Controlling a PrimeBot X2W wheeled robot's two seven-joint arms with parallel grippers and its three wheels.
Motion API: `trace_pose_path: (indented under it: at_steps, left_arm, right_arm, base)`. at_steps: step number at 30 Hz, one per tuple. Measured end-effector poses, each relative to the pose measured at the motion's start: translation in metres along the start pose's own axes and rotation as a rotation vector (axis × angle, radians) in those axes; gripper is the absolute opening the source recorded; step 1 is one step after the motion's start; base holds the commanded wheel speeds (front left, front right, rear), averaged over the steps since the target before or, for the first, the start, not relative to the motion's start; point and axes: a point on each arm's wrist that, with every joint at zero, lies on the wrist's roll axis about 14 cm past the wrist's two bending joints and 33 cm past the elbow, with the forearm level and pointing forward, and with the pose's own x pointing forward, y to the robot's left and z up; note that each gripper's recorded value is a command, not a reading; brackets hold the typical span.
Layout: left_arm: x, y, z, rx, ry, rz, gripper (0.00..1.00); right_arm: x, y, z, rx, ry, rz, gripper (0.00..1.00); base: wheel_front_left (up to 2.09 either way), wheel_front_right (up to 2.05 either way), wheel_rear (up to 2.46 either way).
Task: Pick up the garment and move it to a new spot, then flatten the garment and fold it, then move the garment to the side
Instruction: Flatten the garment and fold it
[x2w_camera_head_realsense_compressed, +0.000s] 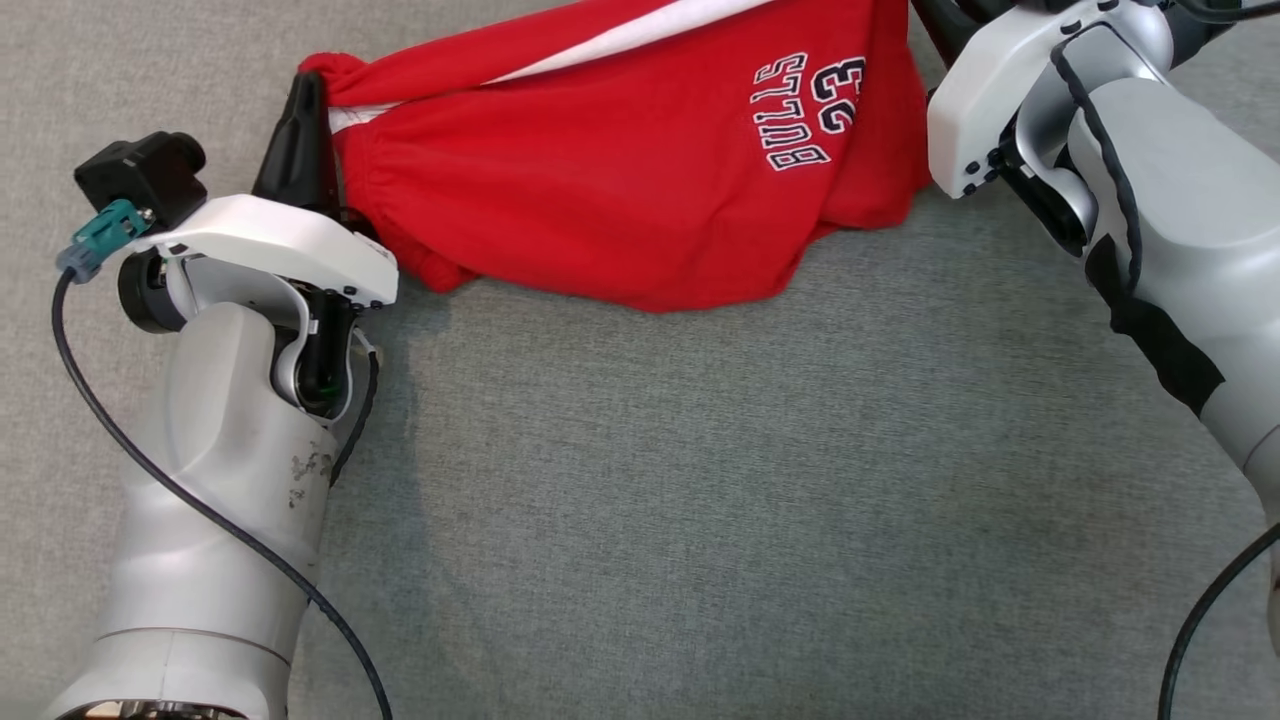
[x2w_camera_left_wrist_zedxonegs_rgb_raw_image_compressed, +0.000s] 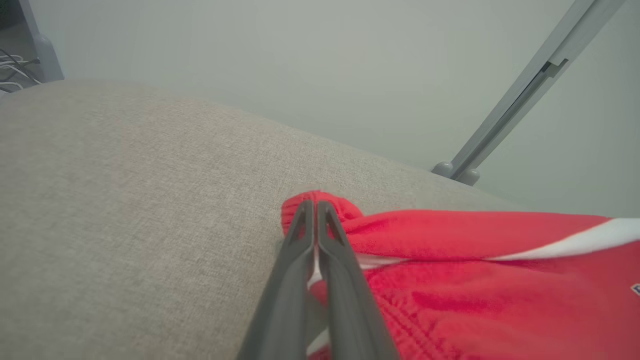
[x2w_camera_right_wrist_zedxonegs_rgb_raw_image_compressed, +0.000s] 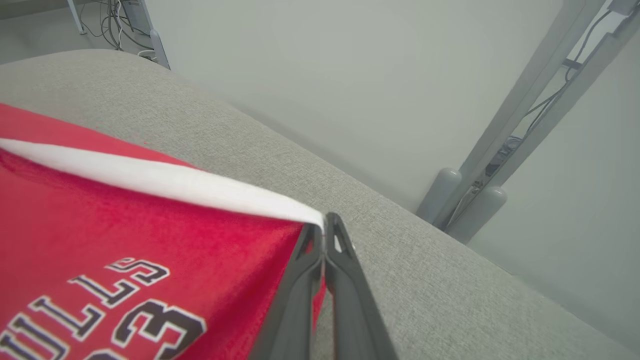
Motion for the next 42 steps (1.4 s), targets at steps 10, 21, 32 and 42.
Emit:
trace_pose_path:
  at_steps: [10,21,32,42]
  left_arm:
    - [0.0,0.004,-0.008,0.013,0.022,0.006,0.25]
    - [-0.01,-0.002,0.012,0.022,-0.046,-0.012,1.0]
    - [-0.063,-0.01,0.085,0.111,-0.314,-0.049,1.0]
    - [-0.128,-0.013,0.096,0.216,-0.381,-0.021,1.0]
  right_arm:
    - [0.01,0.001,-0.015,-0.004,0.055,-0.006,0.92]
    - [-0.004,-0.007,0.003,0.042,0.011,-0.044,1.0]
    - [-0.045,-0.009,0.001,0.176,-0.007,-0.113,1.0]
    - [-0.086,0.015,-0.014,0.274,0.029,-0.152,1.0]
  base:
    - [0.0,0.0,0.0]
    - [0.0,0.0,0.0]
    - [0.0,0.0,0.0]
    - [0.0,0.0,0.0]
